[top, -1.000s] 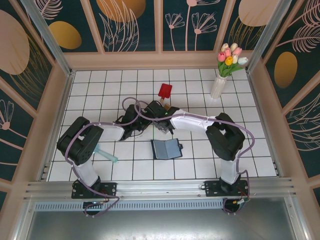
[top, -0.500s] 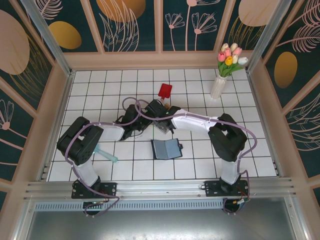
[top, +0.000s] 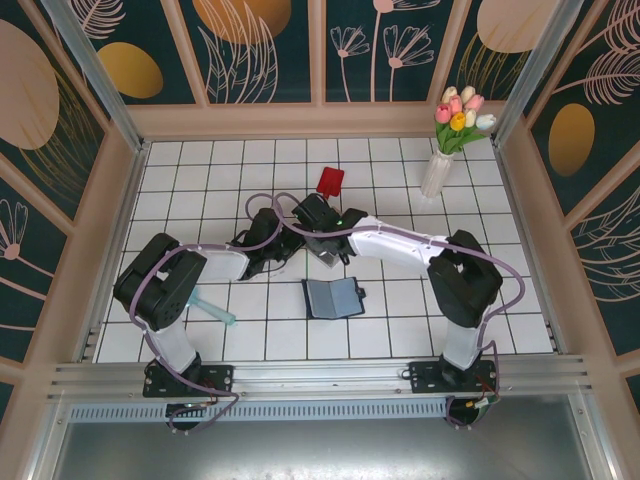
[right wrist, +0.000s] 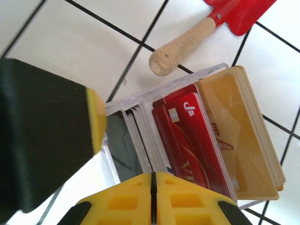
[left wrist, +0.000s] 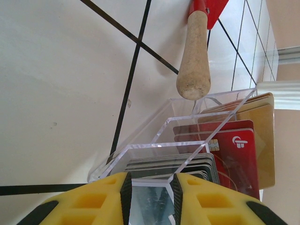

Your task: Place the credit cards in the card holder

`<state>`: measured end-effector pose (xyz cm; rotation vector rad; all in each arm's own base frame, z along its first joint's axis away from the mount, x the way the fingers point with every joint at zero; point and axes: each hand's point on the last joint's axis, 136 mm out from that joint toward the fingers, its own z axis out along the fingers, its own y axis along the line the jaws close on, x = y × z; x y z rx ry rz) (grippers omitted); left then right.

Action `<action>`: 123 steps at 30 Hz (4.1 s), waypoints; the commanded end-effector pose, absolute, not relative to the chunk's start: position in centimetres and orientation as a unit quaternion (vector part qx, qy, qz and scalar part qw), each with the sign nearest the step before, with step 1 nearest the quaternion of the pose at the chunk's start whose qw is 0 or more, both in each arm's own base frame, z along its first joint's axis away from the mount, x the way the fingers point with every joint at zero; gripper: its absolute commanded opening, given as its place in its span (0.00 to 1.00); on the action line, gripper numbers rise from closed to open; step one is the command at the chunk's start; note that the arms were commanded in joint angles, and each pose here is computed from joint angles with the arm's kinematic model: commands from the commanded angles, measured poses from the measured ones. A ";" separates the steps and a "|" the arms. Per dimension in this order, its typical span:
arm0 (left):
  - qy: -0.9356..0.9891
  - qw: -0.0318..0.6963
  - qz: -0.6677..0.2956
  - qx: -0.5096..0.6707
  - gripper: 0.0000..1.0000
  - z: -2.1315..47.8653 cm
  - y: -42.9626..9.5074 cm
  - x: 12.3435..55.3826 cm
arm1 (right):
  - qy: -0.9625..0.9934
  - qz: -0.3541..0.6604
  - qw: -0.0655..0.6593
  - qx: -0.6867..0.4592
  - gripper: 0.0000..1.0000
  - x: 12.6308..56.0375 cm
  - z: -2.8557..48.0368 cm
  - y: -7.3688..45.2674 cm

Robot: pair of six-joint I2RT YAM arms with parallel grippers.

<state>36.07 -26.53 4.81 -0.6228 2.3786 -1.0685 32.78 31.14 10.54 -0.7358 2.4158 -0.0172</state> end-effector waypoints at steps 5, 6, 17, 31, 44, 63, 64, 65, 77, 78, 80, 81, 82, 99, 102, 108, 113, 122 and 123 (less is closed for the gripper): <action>0.881 0.227 -0.343 -0.232 0.32 3.5 -25.1 35.7 | 0.928 0.033 0.288 -0.235 0.19 33.1 11.5 30.8; 0.881 0.228 -0.343 -0.232 0.32 3.5 -25.1 35.7 | 0.930 0.029 0.285 -0.231 0.21 33.4 11.2 30.4; 0.883 0.226 -0.336 -0.237 0.32 3.0 -24.8 35.6 | 0.927 0.035 0.241 -0.284 0.35 33.0 8.0 31.0; 0.885 0.225 -0.332 -0.239 0.31 2.5 -24.7 35.6 | 0.911 -0.054 0.241 -0.330 0.40 32.7 5.2 30.4; 0.889 0.227 -0.324 -0.233 0.30 2.4 -24.5 35.5 | 0.898 -0.086 0.312 -0.299 0.36 34.0 9.6 29.9; 0.890 0.224 -0.323 -0.231 0.30 2.2 -24.6 35.5 | 0.894 -0.093 0.321 -0.297 0.28 34.1 10.7 29.8; 0.890 0.224 -0.322 -0.231 0.30 2.2 -24.6 35.4 | 0.894 -0.091 0.323 -0.298 0.28 34.1 10.8 29.8; 0.890 0.223 -0.323 -0.231 0.30 2.1 -24.6 35.4 | 0.894 -0.092 0.323 -0.298 0.28 34.1 10.9 29.8; 0.890 0.224 -0.324 -0.230 0.30 2.2 -24.7 35.5 | 0.896 -0.074 0.314 -0.304 0.26 33.6 10.8 30.1; 0.890 0.224 -0.325 -0.229 0.30 2.3 -24.7 35.5 | 0.897 -0.071 0.313 -0.305 0.26 33.5 10.7 30.2; 0.890 0.224 -0.325 -0.229 0.30 2.3 -24.7 35.5 | 0.897 -0.076 0.313 -0.304 0.26 33.6 10.6 30.1; 0.889 0.224 -0.325 -0.230 0.30 2.3 -24.7 35.5 | 0.897 -0.077 0.312 -0.304 0.26 33.5 10.5 30.1; 0.890 0.224 -0.325 -0.229 0.30 2.3 -24.7 35.6 | 0.897 -0.076 0.312 -0.305 0.26 33.5 10.5 30.1; 0.890 0.222 -0.325 -0.229 0.30 2.2 -24.7 35.5 | 0.900 -0.085 0.298 -0.306 0.27 33.4 9.4 29.4; 0.890 0.222 -0.325 -0.228 0.30 2.2 -24.7 35.5 | 0.902 -0.085 0.297 -0.303 0.28 33.4 9.2 29.4; 0.890 0.223 -0.327 -0.228 0.30 2.3 -24.8 35.5 | 0.902 -0.086 0.293 -0.306 0.26 33.4 8.9 29.3; 0.890 0.223 -0.326 -0.227 0.29 2.3 -24.8 35.6 | 0.901 -0.084 0.294 -0.306 0.15 33.4 9.1 29.3; 0.892 0.222 -0.324 -0.225 0.29 2.1 -24.8 35.5 | 0.912 -0.029 0.263 -0.312 0.32 32.7 7.8 30.7; 0.892 0.222 -0.323 -0.225 0.29 2.0 -24.8 35.5 | 0.912 -0.032 0.262 -0.313 0.32 32.9 7.5 30.6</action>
